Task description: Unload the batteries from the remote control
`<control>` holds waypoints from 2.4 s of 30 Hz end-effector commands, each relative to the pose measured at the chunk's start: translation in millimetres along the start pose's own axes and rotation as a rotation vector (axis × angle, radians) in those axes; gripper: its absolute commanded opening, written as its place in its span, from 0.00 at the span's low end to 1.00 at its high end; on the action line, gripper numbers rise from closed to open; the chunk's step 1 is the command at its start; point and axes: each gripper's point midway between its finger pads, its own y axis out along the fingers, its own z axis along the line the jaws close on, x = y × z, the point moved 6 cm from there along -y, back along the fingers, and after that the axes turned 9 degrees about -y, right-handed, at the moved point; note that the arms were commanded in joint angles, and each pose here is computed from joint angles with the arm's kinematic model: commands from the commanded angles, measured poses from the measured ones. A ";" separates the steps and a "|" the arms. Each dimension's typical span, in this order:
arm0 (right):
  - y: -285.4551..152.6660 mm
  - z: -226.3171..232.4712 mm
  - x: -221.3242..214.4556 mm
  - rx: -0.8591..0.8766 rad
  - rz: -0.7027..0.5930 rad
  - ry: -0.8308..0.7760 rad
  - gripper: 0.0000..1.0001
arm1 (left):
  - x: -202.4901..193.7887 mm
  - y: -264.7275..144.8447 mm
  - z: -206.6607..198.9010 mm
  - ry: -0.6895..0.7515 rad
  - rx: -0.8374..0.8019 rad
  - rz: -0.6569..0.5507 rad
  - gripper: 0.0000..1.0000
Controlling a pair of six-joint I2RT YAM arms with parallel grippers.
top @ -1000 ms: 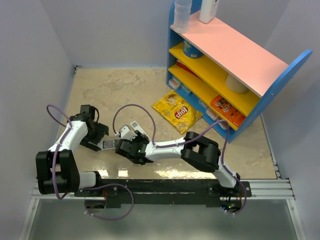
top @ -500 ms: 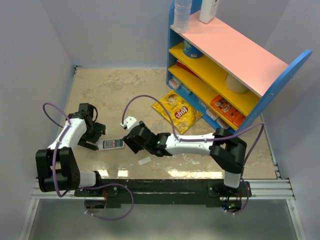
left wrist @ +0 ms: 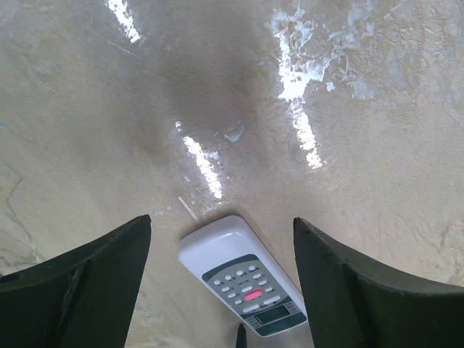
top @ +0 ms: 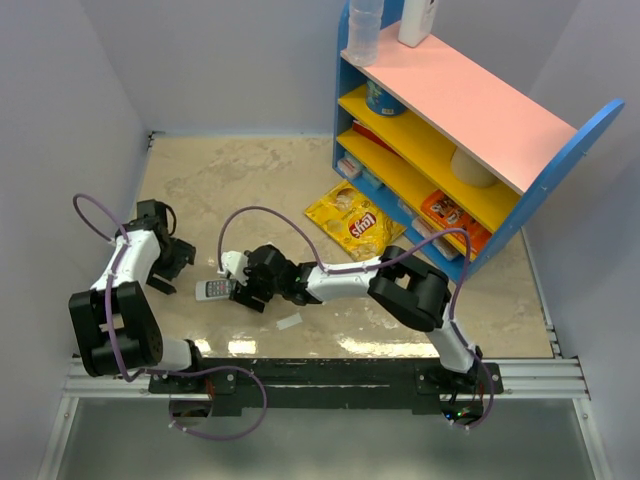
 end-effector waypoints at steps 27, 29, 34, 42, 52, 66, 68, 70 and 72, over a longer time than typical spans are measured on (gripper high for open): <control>26.4 7.1 0.9 0.347 -0.087 -0.182 0.56 | -0.6 8.6 -3.4 0.250 -0.152 0.014 0.78; 27.7 6.4 3.0 0.331 -0.100 -0.176 0.62 | -1.0 10.1 -1.5 0.247 -0.141 0.013 0.78; 29.8 1.5 7.9 0.300 -0.121 -0.219 0.68 | -5.6 9.7 -4.5 0.251 -0.180 0.043 0.77; 29.6 4.2 8.4 0.330 -0.175 -0.293 0.72 | -4.3 11.2 -6.1 0.263 -0.171 0.045 0.77; 36.7 10.0 -0.6 0.406 -0.113 -0.280 0.49 | 1.4 4.2 -9.7 0.282 -0.203 0.008 0.76; -1.9 -37.2 11.0 0.285 -0.207 0.173 0.23 | -6.4 -31.6 -25.7 0.435 -0.526 0.013 0.74; 0.9 -39.6 4.9 0.303 -0.193 0.242 0.22 | -10.2 -28.1 -23.0 0.427 -0.522 0.034 0.74; 1.9 -42.6 -0.3 0.315 -0.185 0.308 0.22 | -15.2 -23.5 -19.9 0.411 -0.510 0.060 0.74; 4.2 -46.2 -5.7 0.327 -0.185 0.354 0.21 | -19.2 -20.1 -19.4 0.395 -0.512 0.085 0.74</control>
